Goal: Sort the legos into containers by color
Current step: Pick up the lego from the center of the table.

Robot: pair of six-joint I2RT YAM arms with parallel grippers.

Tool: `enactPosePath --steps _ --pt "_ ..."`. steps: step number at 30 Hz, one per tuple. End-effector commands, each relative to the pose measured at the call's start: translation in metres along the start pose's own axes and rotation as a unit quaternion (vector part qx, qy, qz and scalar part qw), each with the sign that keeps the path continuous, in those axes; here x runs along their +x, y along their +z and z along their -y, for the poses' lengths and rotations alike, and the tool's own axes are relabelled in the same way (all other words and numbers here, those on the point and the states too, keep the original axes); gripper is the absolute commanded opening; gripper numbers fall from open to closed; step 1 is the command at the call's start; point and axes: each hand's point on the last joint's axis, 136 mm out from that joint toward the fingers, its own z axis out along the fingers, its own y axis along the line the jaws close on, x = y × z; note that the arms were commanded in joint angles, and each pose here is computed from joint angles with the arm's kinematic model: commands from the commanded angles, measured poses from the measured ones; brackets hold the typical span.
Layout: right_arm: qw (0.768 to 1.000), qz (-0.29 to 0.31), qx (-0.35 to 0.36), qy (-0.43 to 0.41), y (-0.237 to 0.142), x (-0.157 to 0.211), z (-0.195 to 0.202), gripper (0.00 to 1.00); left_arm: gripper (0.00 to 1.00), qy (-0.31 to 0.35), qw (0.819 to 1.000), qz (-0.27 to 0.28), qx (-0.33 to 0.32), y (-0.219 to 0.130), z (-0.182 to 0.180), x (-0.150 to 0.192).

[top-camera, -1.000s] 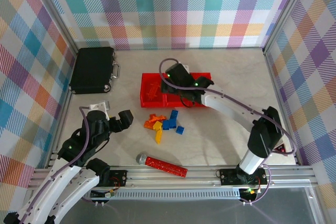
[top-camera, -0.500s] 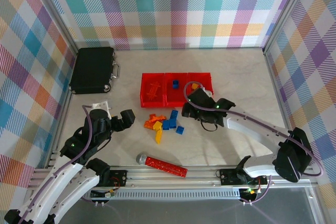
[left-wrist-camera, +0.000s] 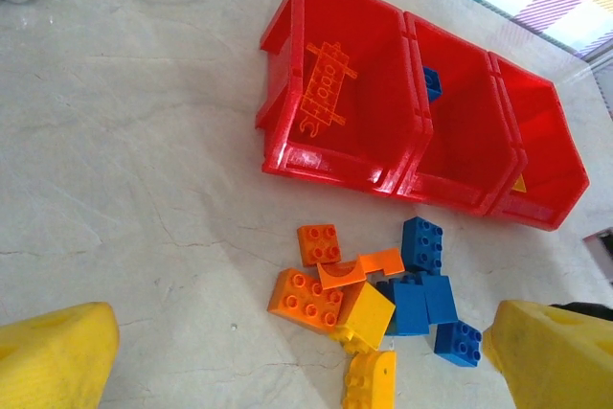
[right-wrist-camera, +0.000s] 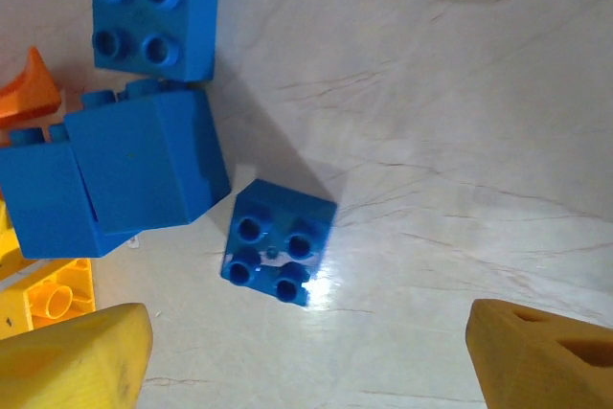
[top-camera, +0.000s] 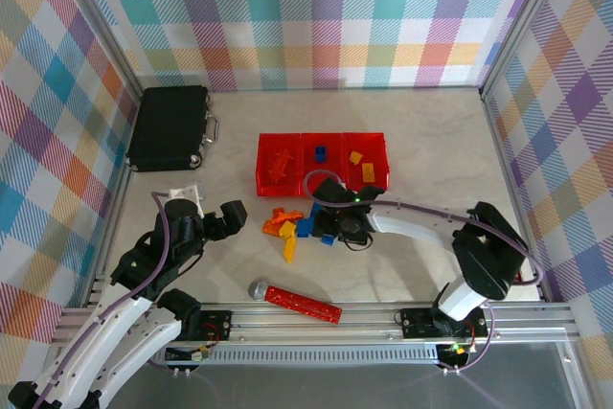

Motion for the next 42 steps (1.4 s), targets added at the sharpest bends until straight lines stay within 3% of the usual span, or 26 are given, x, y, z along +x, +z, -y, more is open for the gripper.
enactPosePath --steps 1,25,42 --pt "1.000 -0.001 0.011 0.005 0.004 0.002 -0.010 0.86 0.99 0.012 1.000 -0.004 0.008 0.000 0.002 0.004" --pt "0.996 0.002 0.086 -0.008 0.035 -0.003 0.000 0.87 0.99 0.020 1.000 0.001 0.012 -0.004 0.003 0.002" --pt "0.992 -0.001 0.125 -0.030 0.045 0.003 0.022 0.54 0.99 0.019 1.000 0.001 0.007 -0.004 0.000 0.003"
